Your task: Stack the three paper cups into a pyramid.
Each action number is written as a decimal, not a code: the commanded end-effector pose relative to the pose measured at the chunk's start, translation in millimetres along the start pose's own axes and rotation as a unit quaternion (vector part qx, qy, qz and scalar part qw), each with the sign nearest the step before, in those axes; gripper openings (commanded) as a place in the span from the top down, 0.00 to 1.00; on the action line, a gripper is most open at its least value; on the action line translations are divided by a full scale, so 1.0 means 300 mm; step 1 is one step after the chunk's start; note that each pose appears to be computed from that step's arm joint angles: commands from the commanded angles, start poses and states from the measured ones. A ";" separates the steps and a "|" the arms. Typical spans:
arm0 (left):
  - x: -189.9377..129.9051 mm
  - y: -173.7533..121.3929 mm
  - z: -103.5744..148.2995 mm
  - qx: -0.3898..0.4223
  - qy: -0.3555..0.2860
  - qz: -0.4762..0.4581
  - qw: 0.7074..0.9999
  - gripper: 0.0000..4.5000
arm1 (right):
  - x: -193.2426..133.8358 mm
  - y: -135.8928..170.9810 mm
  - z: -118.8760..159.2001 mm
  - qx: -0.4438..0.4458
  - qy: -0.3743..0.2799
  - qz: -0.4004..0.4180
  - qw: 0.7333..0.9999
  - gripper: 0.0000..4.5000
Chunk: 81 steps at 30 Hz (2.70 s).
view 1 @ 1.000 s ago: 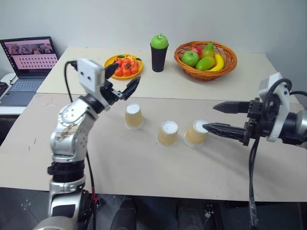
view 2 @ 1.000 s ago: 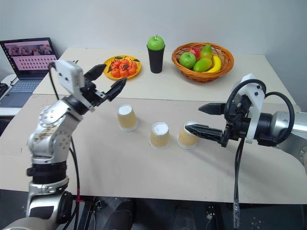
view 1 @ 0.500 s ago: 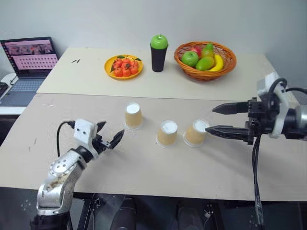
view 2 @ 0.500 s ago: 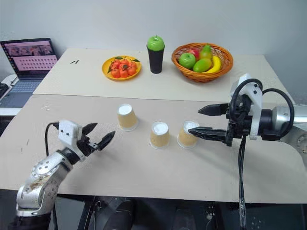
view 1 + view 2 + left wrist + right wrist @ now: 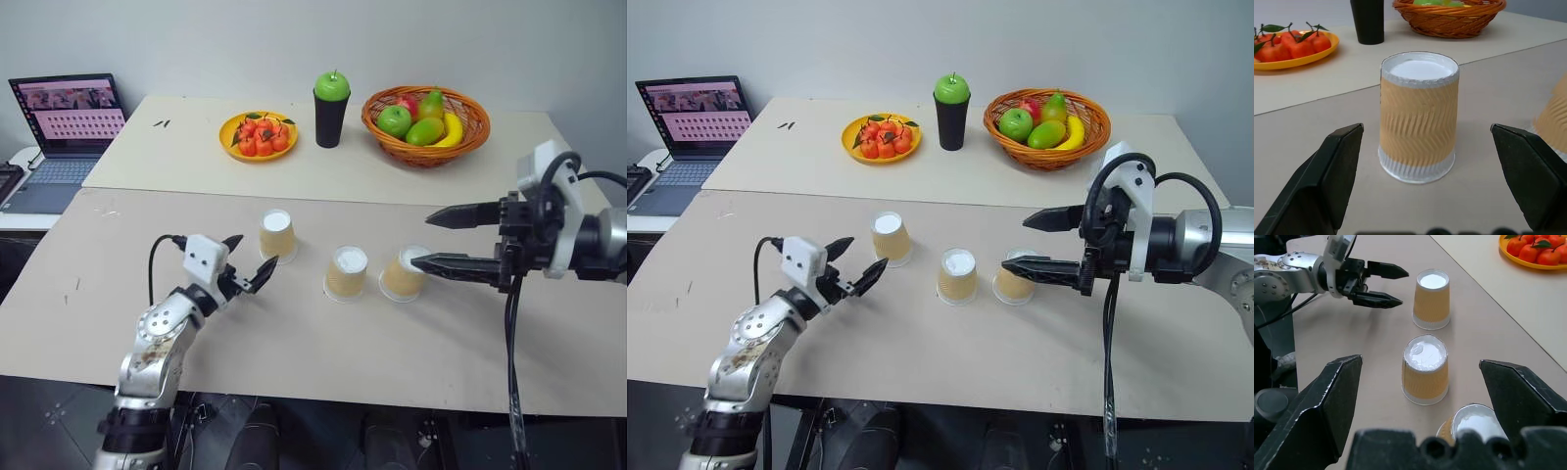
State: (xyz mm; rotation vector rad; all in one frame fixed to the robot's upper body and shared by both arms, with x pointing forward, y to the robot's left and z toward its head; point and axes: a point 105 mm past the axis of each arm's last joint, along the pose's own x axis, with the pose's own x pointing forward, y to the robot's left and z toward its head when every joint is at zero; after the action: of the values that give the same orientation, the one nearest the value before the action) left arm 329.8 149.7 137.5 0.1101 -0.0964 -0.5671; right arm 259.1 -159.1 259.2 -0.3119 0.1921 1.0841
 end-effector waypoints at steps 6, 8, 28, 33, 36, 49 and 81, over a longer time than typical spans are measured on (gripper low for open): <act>0.079 0.018 0.034 0.014 -0.027 -0.013 0.999 0.01 | -0.042 0.015 0.042 -0.017 -0.019 -0.029 0.999 0.00; 0.096 0.021 0.044 0.015 -0.033 -0.014 0.999 0.01 | -0.046 0.017 0.040 -0.016 -0.020 -0.031 0.999 0.00; 0.174 0.018 0.090 0.023 -0.063 -0.023 0.997 0.25 | -0.067 0.009 0.020 -0.020 -0.021 -0.048 0.998 0.00; 0.179 0.023 0.160 0.030 -0.085 -0.027 0.996 0.25 | -0.063 0.004 0.016 -0.021 -0.022 -0.047 0.998 0.00; 0.175 -0.006 0.250 0.045 -0.106 -0.063 0.991 0.25 | -0.056 0.003 0.012 -0.021 -0.021 -0.046 0.998 0.00; 0.032 -0.124 0.292 0.069 -0.064 -0.214 0.972 0.25 | -0.032 0.000 0.021 -0.020 -0.026 -0.043 0.999 0.00; 0.066 -0.204 0.174 0.039 -0.054 -0.238 0.969 0.25 | -0.060 0.011 0.034 -0.021 -0.017 -0.069 0.997 0.00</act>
State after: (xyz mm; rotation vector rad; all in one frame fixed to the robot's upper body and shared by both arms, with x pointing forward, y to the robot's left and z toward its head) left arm 308.5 83.8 174.5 0.1607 -0.1528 -1.0555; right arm 250.8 -171.9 265.6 -0.3104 0.1458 0.9555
